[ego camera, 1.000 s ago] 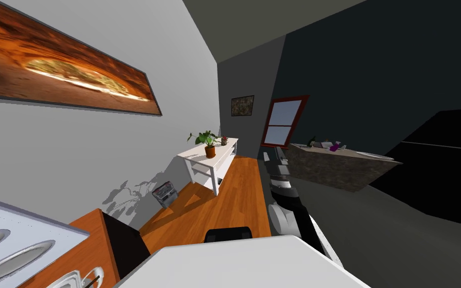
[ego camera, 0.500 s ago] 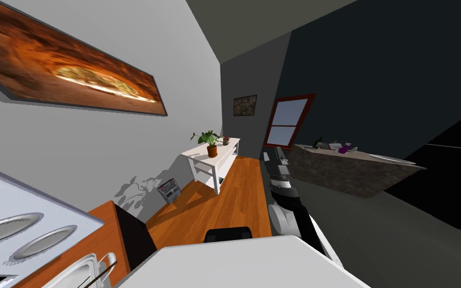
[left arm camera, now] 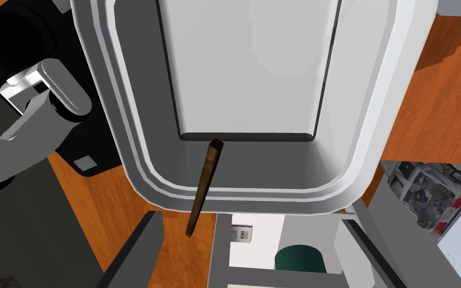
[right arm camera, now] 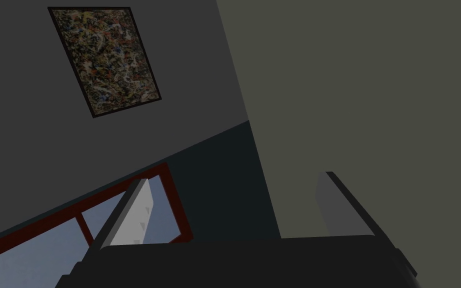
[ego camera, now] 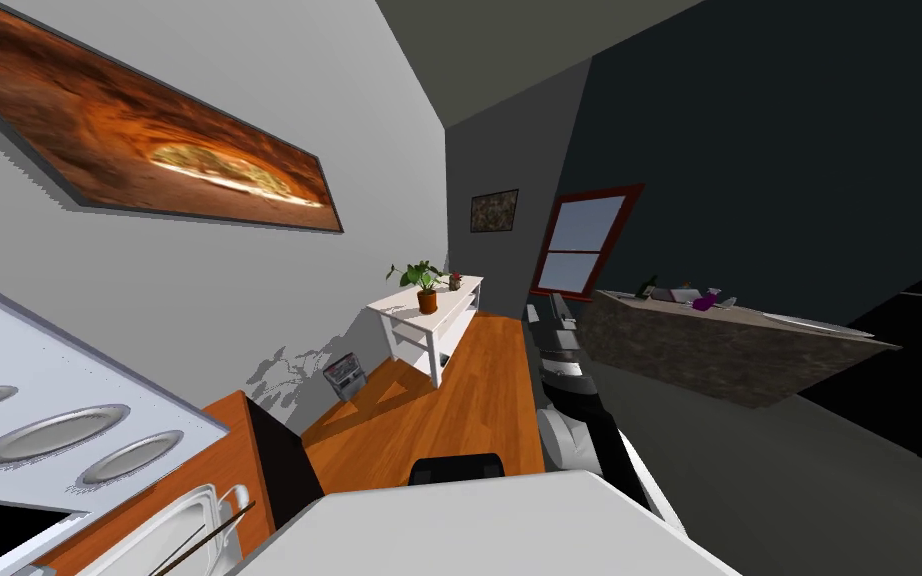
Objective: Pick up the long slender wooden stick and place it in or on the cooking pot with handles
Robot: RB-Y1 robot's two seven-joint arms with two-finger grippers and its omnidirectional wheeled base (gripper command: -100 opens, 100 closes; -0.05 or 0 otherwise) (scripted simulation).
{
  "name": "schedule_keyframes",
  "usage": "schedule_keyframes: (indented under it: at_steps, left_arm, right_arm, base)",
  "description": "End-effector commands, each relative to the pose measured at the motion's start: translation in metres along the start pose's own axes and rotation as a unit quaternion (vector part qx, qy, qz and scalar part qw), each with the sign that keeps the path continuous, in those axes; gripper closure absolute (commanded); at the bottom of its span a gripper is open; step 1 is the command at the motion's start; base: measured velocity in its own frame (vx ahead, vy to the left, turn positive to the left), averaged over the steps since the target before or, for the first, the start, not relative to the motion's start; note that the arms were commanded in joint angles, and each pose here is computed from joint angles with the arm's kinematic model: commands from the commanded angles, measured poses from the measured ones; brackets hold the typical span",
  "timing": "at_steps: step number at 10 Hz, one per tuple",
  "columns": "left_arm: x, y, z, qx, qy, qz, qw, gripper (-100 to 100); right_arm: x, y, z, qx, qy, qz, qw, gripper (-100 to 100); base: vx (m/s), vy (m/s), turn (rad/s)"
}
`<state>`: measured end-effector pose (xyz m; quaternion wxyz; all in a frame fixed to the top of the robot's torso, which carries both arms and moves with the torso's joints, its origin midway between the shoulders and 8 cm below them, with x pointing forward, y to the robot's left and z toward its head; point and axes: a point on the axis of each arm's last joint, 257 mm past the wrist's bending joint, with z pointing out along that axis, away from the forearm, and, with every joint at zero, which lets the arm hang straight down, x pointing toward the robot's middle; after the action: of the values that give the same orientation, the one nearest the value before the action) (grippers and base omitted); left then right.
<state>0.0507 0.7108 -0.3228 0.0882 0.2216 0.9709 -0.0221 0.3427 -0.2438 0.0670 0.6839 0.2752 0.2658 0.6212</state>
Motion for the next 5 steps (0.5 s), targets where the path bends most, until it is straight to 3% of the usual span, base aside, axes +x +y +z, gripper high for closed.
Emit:
schedule_keyframes:
  at_steps: [1,2,3,4,5]
  left_arm:
    - [-0.0051,0.0091,-0.0069,-0.008,0.0,0.003,1.0,-100]
    - [0.0034,0.0035,-0.0051,0.001,0.013,0.004,0.9999,-100]
    - [0.0001,0.0059,-0.0049,-0.004,0.007,0.002,1.0,-100]
    - [0.0009,0.0052,-0.0049,-0.002,0.008,0.003,1.0,0]
    - [0.0008,0.0052,-0.0049,-0.002,0.008,0.003,1.0,0]
  right_arm:
    - [0.0,0.0,0.0,0.0,0.0,0.0,1.0,0]
    - [0.0,0.0,0.0,0.0,0.0,0.0,1.0,0]
    - [0.0,0.0,0.0,0.0,0.0,0.0,1.0,0]
    - [0.0,0.0,0.0,0.0,0.0,0.0,1.0,0]
    - [0.0,0.0,0.0,0.0,0.0,0.0,1.0,0]
  base:
    - [-0.014,-0.018,0.068]
    - [-0.006,-0.01,-0.007]
    - [0.0,0.0,0.0]
    - [0.0,0.0,0.0]
    - [0.0,0.0,0.0]
